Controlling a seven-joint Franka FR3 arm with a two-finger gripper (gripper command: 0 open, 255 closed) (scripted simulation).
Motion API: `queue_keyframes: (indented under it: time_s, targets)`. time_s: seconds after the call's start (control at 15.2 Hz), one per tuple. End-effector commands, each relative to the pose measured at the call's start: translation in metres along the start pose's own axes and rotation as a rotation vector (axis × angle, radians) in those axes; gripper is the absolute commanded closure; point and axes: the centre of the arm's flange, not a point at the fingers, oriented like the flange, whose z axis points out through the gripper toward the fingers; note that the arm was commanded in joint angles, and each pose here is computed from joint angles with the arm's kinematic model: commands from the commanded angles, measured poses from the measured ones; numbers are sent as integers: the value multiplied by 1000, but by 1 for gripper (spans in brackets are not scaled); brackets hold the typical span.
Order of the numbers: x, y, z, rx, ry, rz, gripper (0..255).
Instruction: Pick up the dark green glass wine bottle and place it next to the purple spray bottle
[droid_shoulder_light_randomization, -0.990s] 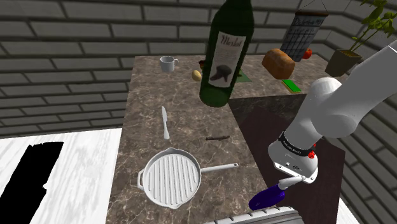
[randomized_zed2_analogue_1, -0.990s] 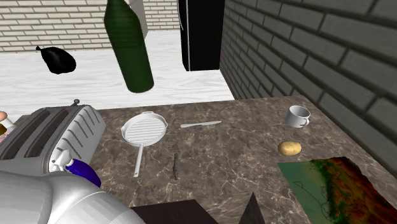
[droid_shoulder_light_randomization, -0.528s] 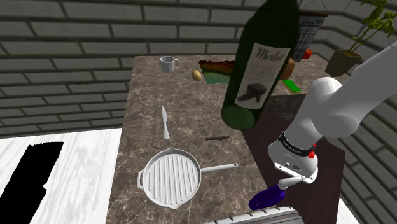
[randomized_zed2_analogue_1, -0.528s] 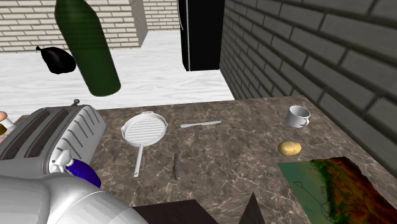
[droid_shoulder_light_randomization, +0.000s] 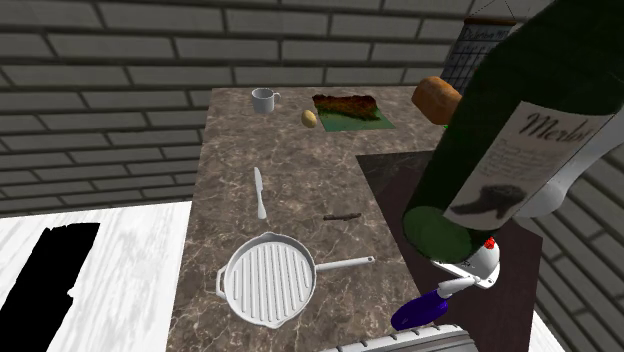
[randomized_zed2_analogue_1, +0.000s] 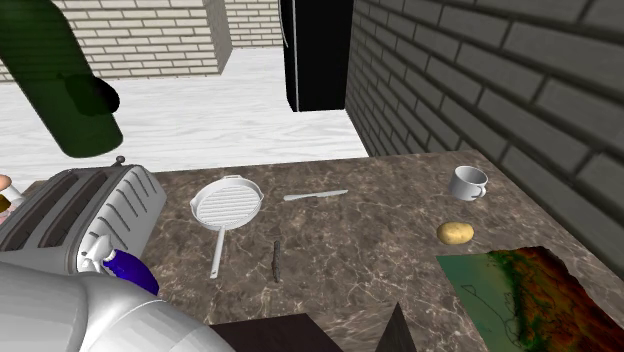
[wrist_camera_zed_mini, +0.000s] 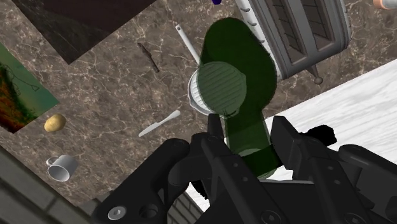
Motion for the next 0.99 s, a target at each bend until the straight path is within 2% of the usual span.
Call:
queue_keyframes:
  time_s: [0.0, 0.92]
  targets:
    - [-8, -6, 1, 0, 0, 2, 255]
    - [-16, -9, 75, 0, 0, 2, 255]
